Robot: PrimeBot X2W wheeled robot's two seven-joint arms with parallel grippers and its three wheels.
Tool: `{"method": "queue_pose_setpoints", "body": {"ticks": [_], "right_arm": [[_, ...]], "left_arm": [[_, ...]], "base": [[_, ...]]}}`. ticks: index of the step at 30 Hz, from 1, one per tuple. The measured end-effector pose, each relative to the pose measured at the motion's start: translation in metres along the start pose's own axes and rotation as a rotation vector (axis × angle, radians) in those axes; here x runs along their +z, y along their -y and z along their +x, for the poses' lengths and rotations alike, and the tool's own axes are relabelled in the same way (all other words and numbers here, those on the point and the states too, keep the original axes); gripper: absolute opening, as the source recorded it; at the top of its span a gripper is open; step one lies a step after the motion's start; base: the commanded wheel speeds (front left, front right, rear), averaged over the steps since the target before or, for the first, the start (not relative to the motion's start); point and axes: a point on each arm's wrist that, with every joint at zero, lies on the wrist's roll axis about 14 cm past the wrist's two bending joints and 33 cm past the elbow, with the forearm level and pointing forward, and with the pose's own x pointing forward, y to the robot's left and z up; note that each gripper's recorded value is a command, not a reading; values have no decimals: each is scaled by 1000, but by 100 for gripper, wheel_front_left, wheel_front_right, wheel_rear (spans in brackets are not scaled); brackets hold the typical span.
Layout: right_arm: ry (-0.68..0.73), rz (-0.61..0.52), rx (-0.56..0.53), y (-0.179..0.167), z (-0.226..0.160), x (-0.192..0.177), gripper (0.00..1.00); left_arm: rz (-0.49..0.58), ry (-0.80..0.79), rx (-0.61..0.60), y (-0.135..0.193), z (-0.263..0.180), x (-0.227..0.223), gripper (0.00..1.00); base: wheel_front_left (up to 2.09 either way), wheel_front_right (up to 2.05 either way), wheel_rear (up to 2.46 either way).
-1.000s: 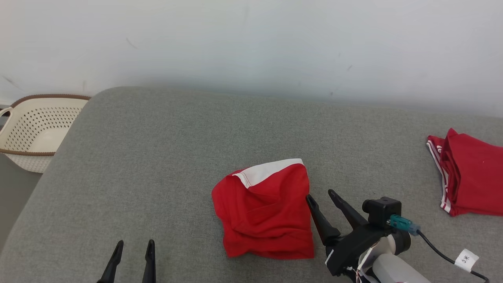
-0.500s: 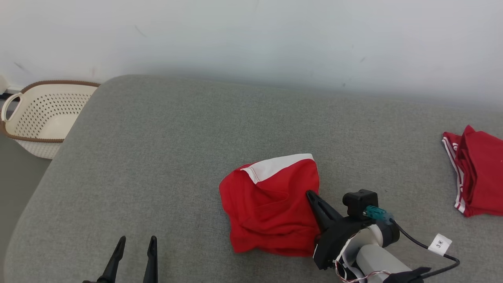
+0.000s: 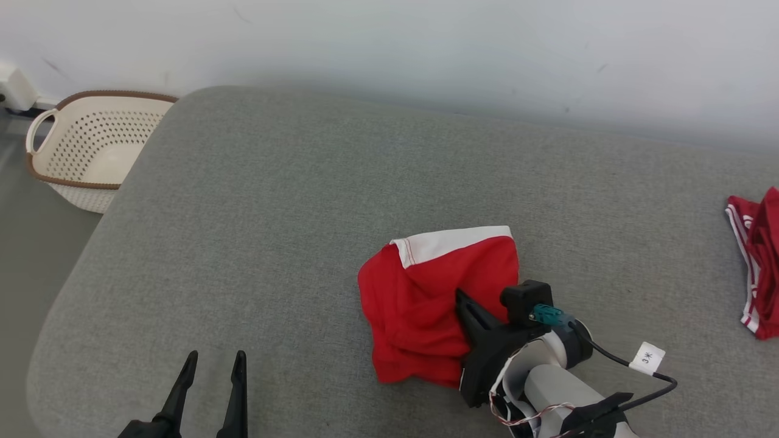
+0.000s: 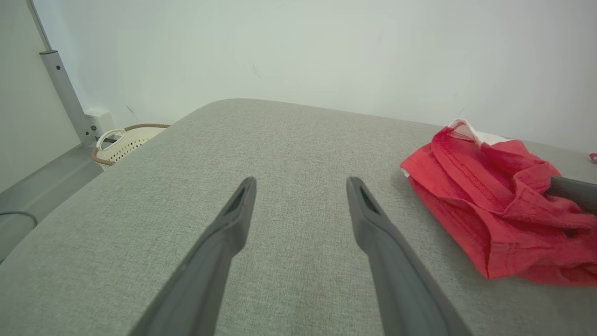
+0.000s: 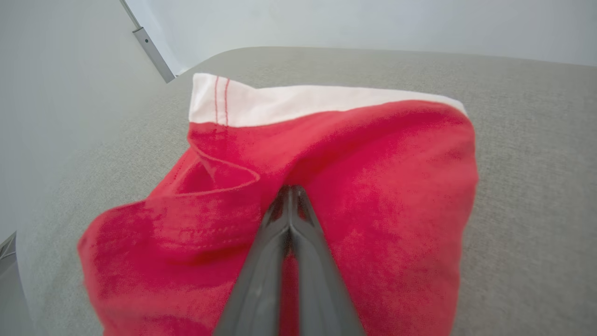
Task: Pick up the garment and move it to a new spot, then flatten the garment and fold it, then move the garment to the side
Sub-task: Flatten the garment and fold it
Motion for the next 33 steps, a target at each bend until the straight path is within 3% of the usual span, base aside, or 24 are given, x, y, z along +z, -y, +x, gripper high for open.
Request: {"method": "queue_pose_setpoints", "body": {"ticks": [13,22,26,30,33], "right_arm": [[-41,32,181,-63,13,-16,0],[-27,96,230,-84,12,-10,0],[59,123,187,-70,15,18,0],[153,87,41,-8,8,46,0],[143,55,-45,26,4,43,0]], "left_arm": [[2,-14,43,-12,-6,-2,100],[2,-6,61,-17,-7,0,100],[-2,2,51,-13,-5,2,100],[-5,9,38,-8,-2,4,100],[-4,9,35,-8,-2,4,100]], "base": [[0,0,0],[0,0,0],[0,0,0],[0,0,0],[0,0,0]]}}
